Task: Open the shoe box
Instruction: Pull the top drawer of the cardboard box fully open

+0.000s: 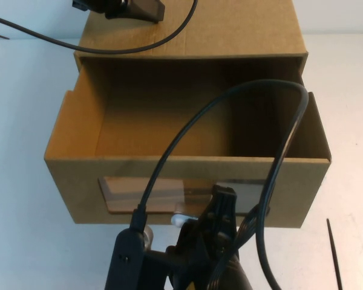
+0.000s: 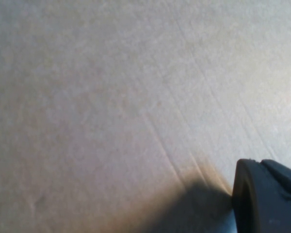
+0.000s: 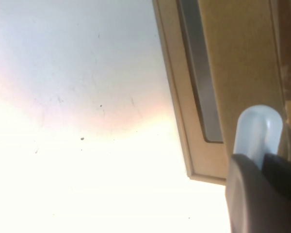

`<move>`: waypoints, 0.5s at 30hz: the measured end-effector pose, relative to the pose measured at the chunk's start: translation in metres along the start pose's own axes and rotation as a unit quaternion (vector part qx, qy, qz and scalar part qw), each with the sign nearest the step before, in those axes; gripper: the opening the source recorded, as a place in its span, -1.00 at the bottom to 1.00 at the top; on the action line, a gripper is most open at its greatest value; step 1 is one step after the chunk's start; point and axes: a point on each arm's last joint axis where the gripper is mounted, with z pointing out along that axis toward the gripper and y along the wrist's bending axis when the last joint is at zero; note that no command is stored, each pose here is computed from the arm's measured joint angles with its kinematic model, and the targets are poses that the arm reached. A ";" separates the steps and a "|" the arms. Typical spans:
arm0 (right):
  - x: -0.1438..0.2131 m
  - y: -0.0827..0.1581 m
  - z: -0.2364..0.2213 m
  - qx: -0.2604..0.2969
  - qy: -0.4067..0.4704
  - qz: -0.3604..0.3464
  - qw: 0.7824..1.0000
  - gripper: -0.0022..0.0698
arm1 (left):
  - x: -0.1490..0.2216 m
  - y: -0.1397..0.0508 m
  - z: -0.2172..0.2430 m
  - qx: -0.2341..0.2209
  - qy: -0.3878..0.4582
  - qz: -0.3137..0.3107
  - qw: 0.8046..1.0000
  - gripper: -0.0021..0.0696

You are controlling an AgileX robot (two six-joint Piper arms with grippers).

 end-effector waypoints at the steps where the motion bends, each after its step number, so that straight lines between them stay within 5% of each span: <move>1: 0.000 0.000 0.000 -0.001 0.000 0.000 1.000 -0.90 | 0.000 0.000 0.000 0.000 0.000 0.000 1.000 -0.96; 15: 0.003 0.004 -0.001 -0.026 0.016 0.008 1.000 -0.91 | 0.000 0.000 0.000 0.000 0.000 -0.002 1.000 -0.96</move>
